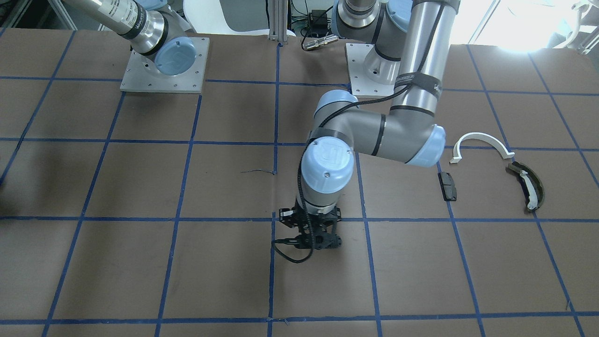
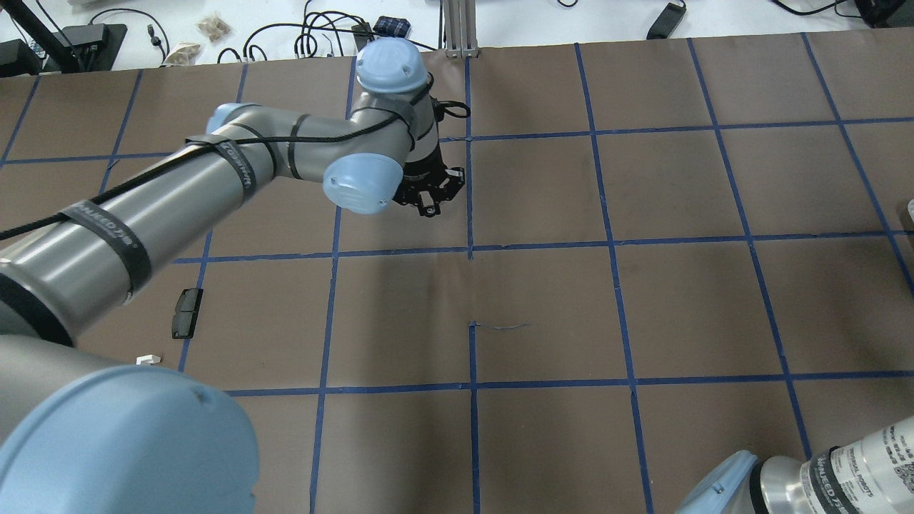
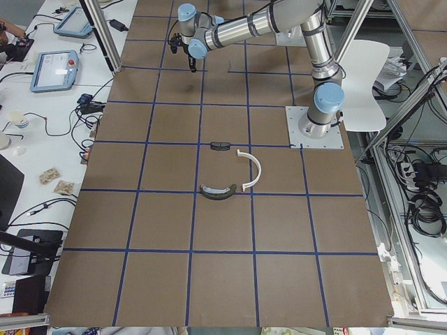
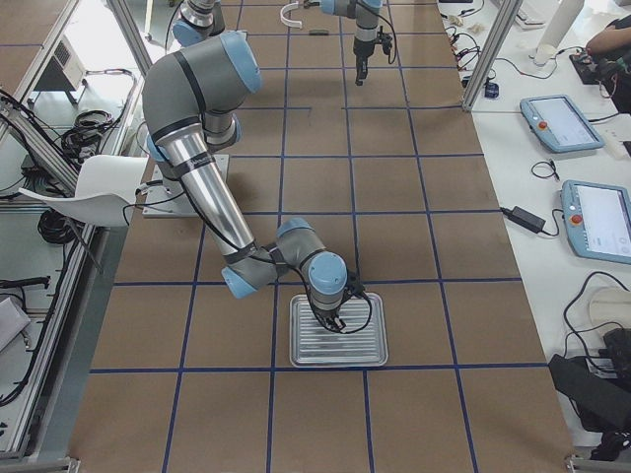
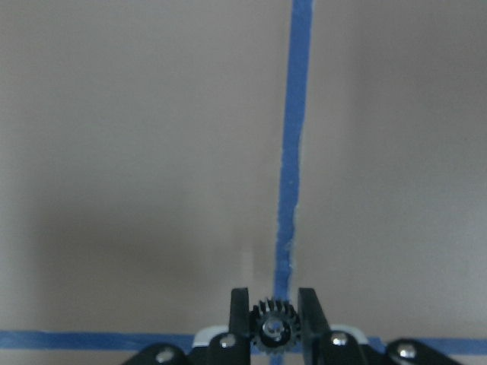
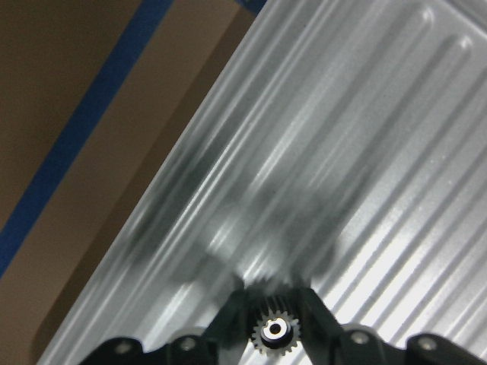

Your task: Place bearing gear from tray to pile

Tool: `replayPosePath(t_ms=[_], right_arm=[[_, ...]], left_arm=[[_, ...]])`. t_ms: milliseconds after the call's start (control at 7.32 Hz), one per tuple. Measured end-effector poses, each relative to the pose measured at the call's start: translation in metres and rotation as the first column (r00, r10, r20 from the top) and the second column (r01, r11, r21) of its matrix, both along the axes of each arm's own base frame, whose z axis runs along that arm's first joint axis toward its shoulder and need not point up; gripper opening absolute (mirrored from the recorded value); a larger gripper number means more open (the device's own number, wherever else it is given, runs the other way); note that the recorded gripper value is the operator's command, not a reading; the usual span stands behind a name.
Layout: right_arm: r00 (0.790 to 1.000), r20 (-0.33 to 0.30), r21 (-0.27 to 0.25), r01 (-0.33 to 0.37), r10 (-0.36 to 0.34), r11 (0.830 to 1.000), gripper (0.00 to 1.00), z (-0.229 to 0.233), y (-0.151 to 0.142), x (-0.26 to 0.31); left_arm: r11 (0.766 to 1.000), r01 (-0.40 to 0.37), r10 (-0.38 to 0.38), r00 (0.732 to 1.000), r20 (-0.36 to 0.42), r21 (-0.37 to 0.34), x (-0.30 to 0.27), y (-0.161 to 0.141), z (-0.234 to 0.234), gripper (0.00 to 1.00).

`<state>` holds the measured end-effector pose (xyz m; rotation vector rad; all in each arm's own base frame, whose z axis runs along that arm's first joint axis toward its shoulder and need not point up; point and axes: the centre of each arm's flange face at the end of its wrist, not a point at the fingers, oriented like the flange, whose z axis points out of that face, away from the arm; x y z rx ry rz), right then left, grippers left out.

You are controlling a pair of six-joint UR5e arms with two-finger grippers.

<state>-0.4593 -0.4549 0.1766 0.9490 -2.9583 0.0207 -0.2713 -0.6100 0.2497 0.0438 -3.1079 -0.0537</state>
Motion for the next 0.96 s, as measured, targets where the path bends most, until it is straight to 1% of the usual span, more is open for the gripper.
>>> replayPosePath(t_ms=[137, 273, 410, 546, 683, 956], right_arm=[[1.000, -0.003, -0.002, -0.003, 0.003, 1.000, 0.22, 0.004, 0.000, 0.000], [1.000, -0.010, -0.014, 0.004, -0.005, 1.000, 0.22, 0.018, -0.001, 0.003], [1.000, -0.007, -0.035, 0.029, -0.029, 0.999, 0.22, 0.042, -0.006, 0.014], [0.998, 0.006, -0.056, 0.061, -0.060, 0.997, 0.22, 0.074, -0.018, 0.041], [0.997, 0.009, -0.070, 0.077, -0.077, 0.995, 0.22, 0.103, -0.037, 0.079], [0.994, 0.018, -0.079, 0.113, -0.112, 0.991, 0.23, 0.148, -0.078, 0.176]], left_arm=[[1.000, 0.004, -0.004, 1.000, 0.012, 0.023, 0.046, -0.006, 0.024, 0.00], [0.999, 0.006, -0.008, 1.000, 0.029, 0.046, 0.096, -0.008, 0.044, 0.00], [0.997, -0.009, 0.006, 0.999, 0.044, 0.074, 0.153, -0.005, 0.057, 0.00], [0.995, -0.013, 0.009, 0.999, 0.040, 0.099, 0.216, 0.003, 0.065, 0.00], [0.992, 0.008, -0.011, 1.000, 0.020, 0.126, 0.270, 0.017, 0.059, 0.00], [0.980, -0.005, 0.011, 0.999, -0.031, 0.197, 0.350, 0.058, 0.017, 0.00]])
